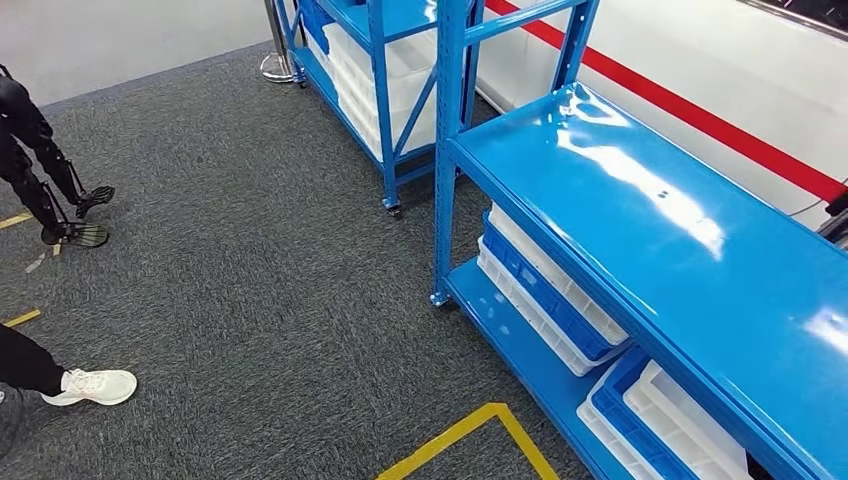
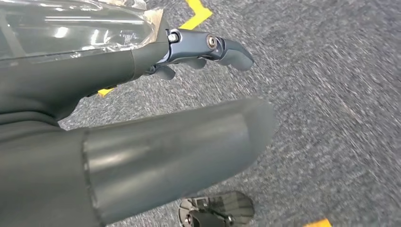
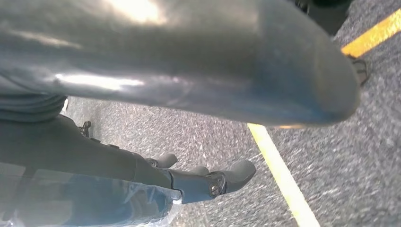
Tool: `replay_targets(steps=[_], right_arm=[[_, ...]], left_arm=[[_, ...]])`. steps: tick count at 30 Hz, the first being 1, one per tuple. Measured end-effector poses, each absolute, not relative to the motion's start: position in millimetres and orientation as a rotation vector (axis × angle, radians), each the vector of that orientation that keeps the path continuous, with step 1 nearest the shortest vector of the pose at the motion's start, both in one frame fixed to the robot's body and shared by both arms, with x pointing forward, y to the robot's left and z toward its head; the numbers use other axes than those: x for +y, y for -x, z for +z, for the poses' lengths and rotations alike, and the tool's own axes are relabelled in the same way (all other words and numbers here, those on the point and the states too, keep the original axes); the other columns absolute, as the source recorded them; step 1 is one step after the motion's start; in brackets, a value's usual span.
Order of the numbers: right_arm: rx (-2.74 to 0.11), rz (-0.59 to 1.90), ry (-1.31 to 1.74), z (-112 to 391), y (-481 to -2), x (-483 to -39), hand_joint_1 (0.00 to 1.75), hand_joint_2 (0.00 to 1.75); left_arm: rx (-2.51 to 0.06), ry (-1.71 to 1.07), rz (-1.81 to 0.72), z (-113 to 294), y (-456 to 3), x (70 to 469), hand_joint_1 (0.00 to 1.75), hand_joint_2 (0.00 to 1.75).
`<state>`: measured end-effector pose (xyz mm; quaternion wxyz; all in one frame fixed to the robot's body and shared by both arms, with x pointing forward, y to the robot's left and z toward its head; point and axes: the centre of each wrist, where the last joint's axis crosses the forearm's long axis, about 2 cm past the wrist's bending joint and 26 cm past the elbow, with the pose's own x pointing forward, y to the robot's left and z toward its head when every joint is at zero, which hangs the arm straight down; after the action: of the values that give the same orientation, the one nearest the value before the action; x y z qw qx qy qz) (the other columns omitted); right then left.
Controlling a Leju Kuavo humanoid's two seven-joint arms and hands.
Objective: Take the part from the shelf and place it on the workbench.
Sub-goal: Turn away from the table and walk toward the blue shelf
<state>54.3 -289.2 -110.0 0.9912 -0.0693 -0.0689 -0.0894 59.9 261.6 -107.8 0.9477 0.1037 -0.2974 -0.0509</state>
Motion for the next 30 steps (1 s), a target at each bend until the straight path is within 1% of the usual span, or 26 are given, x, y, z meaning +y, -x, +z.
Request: replay_targets(steps=[7,30], right_arm=[[-0.142,-0.179,0.140,-110.0,-54.6,-290.4,0.00,0.00],[-0.131,-0.172,0.142,-109.7,-56.5,-289.0,0.00,0.00]], left_arm=[[-0.596,-0.210,-0.110,-108.5,-54.7,261.5,0.00,0.00],[-0.583,-0.206,-0.113,-107.5,-60.3,258.6,0.00,0.00]])
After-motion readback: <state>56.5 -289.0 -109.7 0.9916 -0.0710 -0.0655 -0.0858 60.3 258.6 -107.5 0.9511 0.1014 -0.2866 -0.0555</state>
